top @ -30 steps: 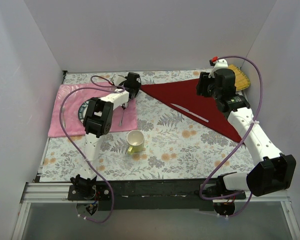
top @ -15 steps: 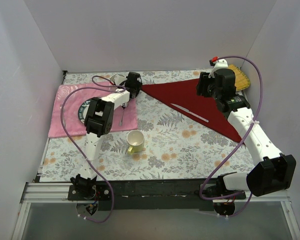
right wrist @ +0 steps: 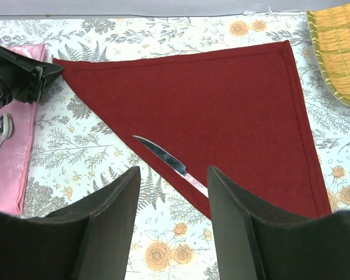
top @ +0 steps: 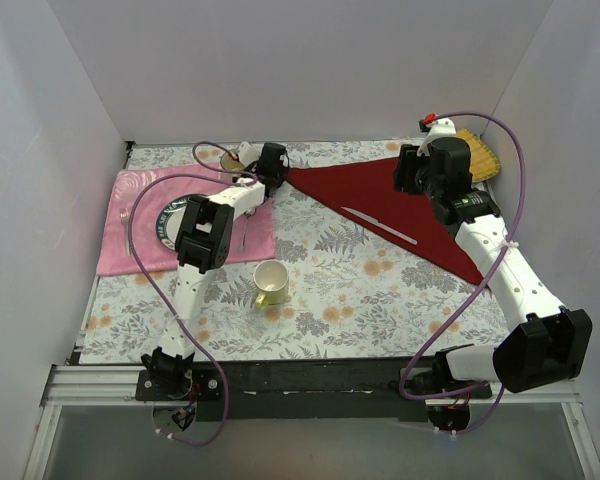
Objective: Fold the napkin, place the utensils inside, and roll it up
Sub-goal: Fold the napkin
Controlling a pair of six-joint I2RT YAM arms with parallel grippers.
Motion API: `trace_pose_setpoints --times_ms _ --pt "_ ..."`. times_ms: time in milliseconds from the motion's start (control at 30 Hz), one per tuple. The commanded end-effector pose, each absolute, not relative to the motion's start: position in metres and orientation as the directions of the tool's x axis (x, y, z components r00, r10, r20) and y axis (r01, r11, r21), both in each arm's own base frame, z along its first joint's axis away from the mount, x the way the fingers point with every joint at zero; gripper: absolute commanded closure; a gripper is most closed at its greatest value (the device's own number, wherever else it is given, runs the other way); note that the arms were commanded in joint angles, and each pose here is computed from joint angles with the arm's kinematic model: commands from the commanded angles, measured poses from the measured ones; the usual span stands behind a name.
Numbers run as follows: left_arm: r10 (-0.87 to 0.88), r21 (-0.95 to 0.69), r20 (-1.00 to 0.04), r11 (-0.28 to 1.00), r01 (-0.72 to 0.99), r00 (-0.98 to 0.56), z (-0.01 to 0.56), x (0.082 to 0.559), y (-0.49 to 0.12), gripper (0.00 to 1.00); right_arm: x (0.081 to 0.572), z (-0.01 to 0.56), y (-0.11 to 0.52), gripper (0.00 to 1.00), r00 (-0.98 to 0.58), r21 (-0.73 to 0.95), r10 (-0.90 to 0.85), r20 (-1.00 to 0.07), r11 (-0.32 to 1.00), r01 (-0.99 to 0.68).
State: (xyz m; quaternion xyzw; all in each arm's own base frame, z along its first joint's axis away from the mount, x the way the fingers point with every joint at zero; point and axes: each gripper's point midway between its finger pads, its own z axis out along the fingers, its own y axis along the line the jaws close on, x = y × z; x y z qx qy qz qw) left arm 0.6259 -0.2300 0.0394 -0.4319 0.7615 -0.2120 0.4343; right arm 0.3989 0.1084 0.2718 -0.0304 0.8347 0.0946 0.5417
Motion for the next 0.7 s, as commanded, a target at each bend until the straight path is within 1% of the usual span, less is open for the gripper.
trace_pose_setpoints --times_ms 0,67,100,200,267,400,633,667 --pt "-0.74 -0.688 -0.622 0.673 -0.271 -0.258 0.11 0.636 -0.262 1.0 0.393 0.287 0.101 0.43 -0.385 0.145 0.089 -0.918 0.982 -0.119" --pt "-0.7 -0.671 -0.65 0.712 -0.209 -0.297 0.122 0.627 -0.281 1.0 0.389 0.286 0.097 0.44 -0.405 0.144 0.095 -0.91 0.985 -0.093" --pt "-0.699 -0.687 -0.658 0.71 -0.158 -0.281 0.141 0.627 -0.289 1.0 0.388 0.292 0.092 0.44 -0.398 0.146 0.108 -0.911 0.987 -0.066" --pt "-0.648 -0.664 -0.704 0.746 -0.057 -0.29 0.171 0.607 -0.322 1.0 0.38 0.297 0.079 0.44 -0.408 0.137 0.129 -0.904 0.991 0.01" --pt "-0.612 -0.647 -0.723 0.763 0.003 -0.32 0.176 0.591 -0.348 1.0 0.375 0.297 0.073 0.44 -0.415 0.13 0.134 -0.9 0.991 0.037" --pt "-0.565 -0.636 -0.741 0.764 0.11 -0.364 0.194 0.557 -0.395 1.0 0.362 0.311 0.061 0.44 -0.382 0.127 0.147 -0.912 0.989 0.078" --pt "-0.462 -0.611 -0.76 0.748 0.261 -0.458 0.191 0.48 -0.476 1.0 0.342 0.327 0.048 0.44 -0.331 0.129 0.158 -0.93 0.986 0.108" --pt "-0.45 -0.607 -0.762 0.747 0.272 -0.465 0.188 0.475 -0.482 1.0 0.338 0.331 0.047 0.44 -0.32 0.13 0.158 -0.934 0.986 0.107"
